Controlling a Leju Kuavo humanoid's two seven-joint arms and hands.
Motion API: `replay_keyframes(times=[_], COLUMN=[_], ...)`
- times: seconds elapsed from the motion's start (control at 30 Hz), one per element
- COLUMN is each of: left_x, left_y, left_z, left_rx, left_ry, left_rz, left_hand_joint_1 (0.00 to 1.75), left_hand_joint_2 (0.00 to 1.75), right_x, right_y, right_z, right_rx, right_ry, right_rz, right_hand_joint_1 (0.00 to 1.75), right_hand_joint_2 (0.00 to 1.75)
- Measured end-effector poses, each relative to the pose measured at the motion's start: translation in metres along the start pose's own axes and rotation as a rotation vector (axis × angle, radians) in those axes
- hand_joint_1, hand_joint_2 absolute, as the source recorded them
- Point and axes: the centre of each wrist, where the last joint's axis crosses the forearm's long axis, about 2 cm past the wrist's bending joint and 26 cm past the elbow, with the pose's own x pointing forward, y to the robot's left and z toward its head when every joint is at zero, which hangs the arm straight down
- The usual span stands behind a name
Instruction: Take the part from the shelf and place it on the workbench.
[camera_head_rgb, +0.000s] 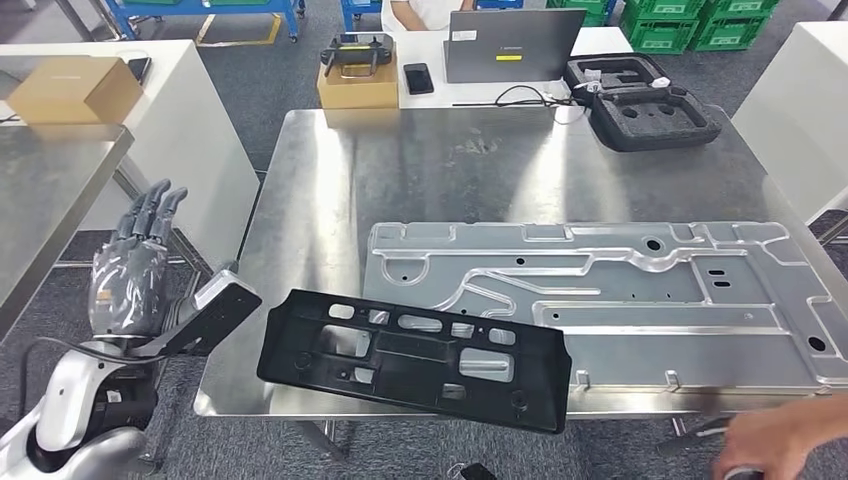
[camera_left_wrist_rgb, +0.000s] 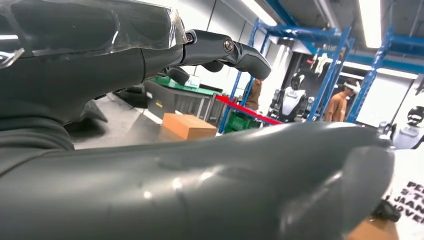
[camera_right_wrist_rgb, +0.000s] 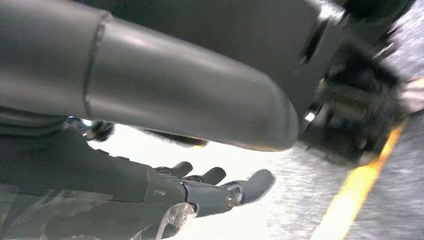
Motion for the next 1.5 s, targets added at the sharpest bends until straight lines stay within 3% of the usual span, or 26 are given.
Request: replay_keyframes(times=[0.37, 0.53, 0.83, 1.5], left_x=[-0.008, -0.009, -0.01, -0.007], left_y=[0.005, 0.007, 0.018, 0.011], left_z=[-0.002, -0.003, -0.008, -0.003], left_rx=[0.02, 0.037, 0.083, 0.05], left_ry=[0.012, 0.022, 0.017, -0.003], left_rz=[0.033, 0.055, 0.071, 0.073], left_hand_joint_1=[0.0, 0.0, 0.0, 0.0], left_hand_joint_2=[0.0, 0.0, 0.0, 0.0], right_x=[-0.008, -0.012, -0.014, -0.016], right_y=[-0.067, -0.084, -0.087, -0.09], right_z=[-0.011, -0.012, -0.012, -0.012], right_rx=[-0.19, -0.238, -0.229, -0.225], right_ry=[0.026, 0.013, -0.005, -0.001], right_rz=[-0.066, -0.078, -0.089, -0.112], right_hand_joint_1=[0.0, 0.0, 0.0, 0.0], right_hand_joint_2=[0.0, 0.0, 0.0, 0.0])
